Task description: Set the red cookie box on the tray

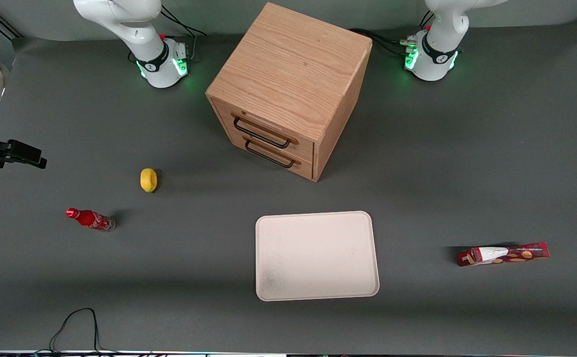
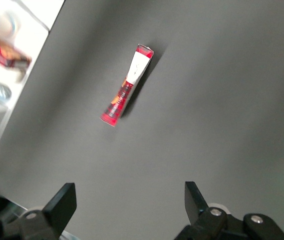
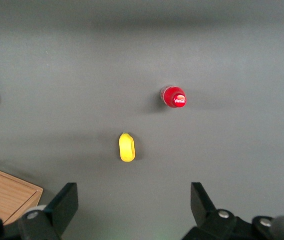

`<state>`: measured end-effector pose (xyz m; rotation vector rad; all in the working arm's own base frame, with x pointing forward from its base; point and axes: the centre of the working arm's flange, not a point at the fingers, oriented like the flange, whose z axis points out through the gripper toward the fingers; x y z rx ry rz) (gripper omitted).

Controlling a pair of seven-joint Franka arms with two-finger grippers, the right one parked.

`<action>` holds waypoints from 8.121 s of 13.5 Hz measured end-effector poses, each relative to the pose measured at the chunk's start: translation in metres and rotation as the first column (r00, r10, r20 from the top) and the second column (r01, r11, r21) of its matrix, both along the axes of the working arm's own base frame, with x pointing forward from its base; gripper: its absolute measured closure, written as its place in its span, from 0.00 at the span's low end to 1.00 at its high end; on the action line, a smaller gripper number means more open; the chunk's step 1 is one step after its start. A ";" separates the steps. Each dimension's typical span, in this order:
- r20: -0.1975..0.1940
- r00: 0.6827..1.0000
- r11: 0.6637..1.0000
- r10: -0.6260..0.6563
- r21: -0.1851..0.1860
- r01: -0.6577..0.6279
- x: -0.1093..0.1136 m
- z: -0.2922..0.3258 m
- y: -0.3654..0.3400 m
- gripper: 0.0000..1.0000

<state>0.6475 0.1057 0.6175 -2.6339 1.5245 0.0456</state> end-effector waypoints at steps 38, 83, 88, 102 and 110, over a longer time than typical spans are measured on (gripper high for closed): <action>-0.098 0.864 0.868 -0.495 -0.116 0.484 0.086 -0.371 -0.010 0.52; -0.144 0.456 0.434 0.878 -0.161 -0.886 0.074 -0.316 -0.412 0.97; -0.149 0.426 0.403 0.892 -0.160 -0.901 0.071 -0.366 -0.415 0.97; -0.125 0.412 0.400 0.903 -0.107 -0.910 0.070 -0.286 -0.384 0.00; -0.026 0.472 0.472 0.881 -0.016 -0.882 -0.013 -0.092 -0.165 0.00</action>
